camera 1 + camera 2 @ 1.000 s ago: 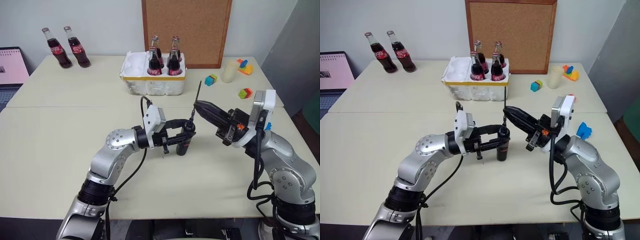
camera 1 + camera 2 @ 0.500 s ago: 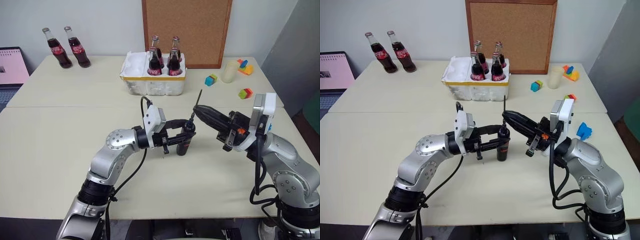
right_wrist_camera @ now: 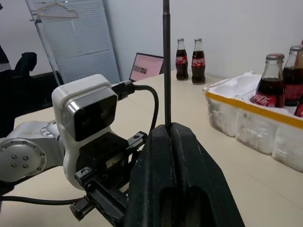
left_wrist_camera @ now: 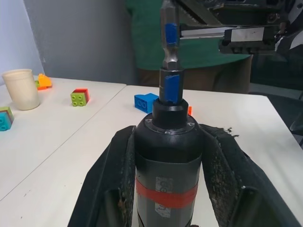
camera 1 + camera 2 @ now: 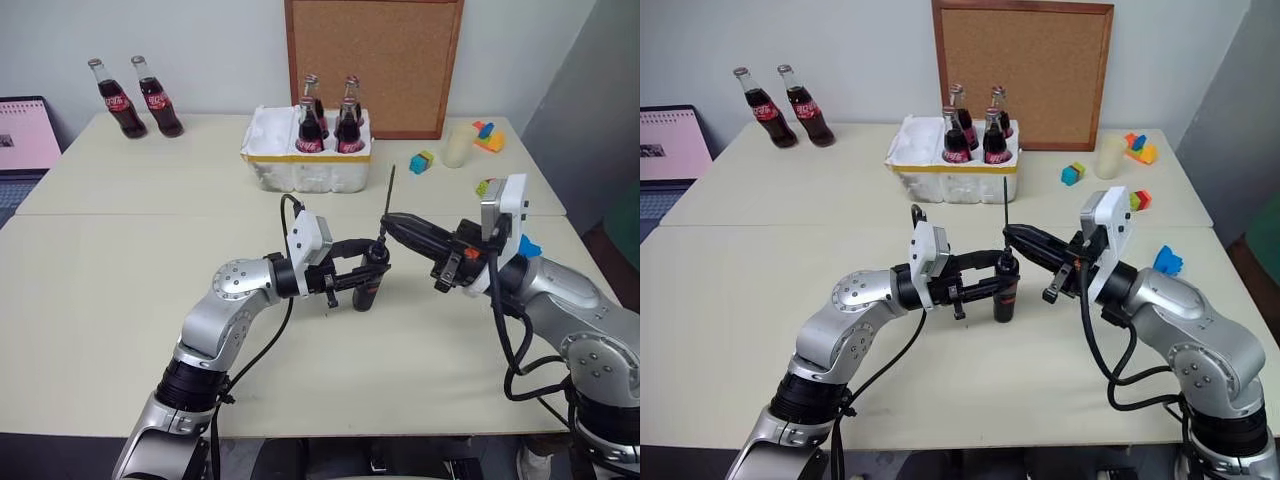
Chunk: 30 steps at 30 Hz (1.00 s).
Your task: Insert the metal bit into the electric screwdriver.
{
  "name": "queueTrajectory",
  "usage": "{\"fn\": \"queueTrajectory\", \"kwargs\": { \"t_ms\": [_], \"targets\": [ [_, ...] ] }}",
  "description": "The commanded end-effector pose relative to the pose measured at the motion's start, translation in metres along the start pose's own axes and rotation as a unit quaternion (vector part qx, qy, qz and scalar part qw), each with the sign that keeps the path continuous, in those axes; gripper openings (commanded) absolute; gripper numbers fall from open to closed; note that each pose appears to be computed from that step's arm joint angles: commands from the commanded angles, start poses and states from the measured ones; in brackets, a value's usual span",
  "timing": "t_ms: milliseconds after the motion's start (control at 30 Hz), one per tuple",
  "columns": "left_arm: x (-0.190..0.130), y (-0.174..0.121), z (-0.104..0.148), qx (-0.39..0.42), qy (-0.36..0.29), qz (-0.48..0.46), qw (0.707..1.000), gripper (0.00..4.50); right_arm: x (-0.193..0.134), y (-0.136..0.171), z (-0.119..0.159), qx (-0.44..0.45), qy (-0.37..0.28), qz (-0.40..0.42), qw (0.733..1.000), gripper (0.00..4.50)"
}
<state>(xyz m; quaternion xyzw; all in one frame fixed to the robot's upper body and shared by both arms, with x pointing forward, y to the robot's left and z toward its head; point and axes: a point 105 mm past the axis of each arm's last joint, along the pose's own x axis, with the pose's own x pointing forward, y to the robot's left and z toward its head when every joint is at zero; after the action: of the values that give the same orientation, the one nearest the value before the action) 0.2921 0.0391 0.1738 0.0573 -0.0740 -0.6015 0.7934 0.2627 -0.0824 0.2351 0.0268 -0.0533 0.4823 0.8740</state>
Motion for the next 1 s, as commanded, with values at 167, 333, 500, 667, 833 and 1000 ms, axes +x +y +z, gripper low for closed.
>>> {"fn": "queueTrajectory", "kwargs": {
  "t_ms": [167, 333, 500, 667, 833, 1000],
  "targets": [
    [-0.001, -0.002, -0.002, 0.005, 0.007, 0.0, 1.0, 1.63, -0.008, 0.003, -0.008, 0.017, 0.041, 0.005, 0.999, 0.0],
    [-0.001, -0.002, -0.001, 0.005, 0.007, 0.001, 1.0, 1.63, -0.009, 0.008, -0.004, 0.001, 0.05, 0.018, 0.999, 0.0],
    [0.0, -0.002, 0.0, 0.007, 0.005, 0.001, 1.0, 1.63, -0.007, 0.011, -0.002, -0.009, 0.065, 0.02, 0.998, 0.0],
    [0.0, -0.002, 0.0, 0.008, 0.004, 0.0, 1.0, 1.63, -0.005, 0.011, -0.006, -0.005, 0.083, 0.019, 0.996, 0.0],
    [0.0, -0.003, 0.0, 0.008, 0.004, -0.002, 1.0, 1.63, -0.005, 0.016, 0.003, -0.031, 0.059, 0.039, 0.997, 0.0],
    [0.001, -0.005, -0.001, 0.01, 0.005, -0.006, 1.0, 1.63, -0.008, 0.006, 0.009, -0.042, 0.045, 0.01, 0.998, 0.58]
  ]
}}
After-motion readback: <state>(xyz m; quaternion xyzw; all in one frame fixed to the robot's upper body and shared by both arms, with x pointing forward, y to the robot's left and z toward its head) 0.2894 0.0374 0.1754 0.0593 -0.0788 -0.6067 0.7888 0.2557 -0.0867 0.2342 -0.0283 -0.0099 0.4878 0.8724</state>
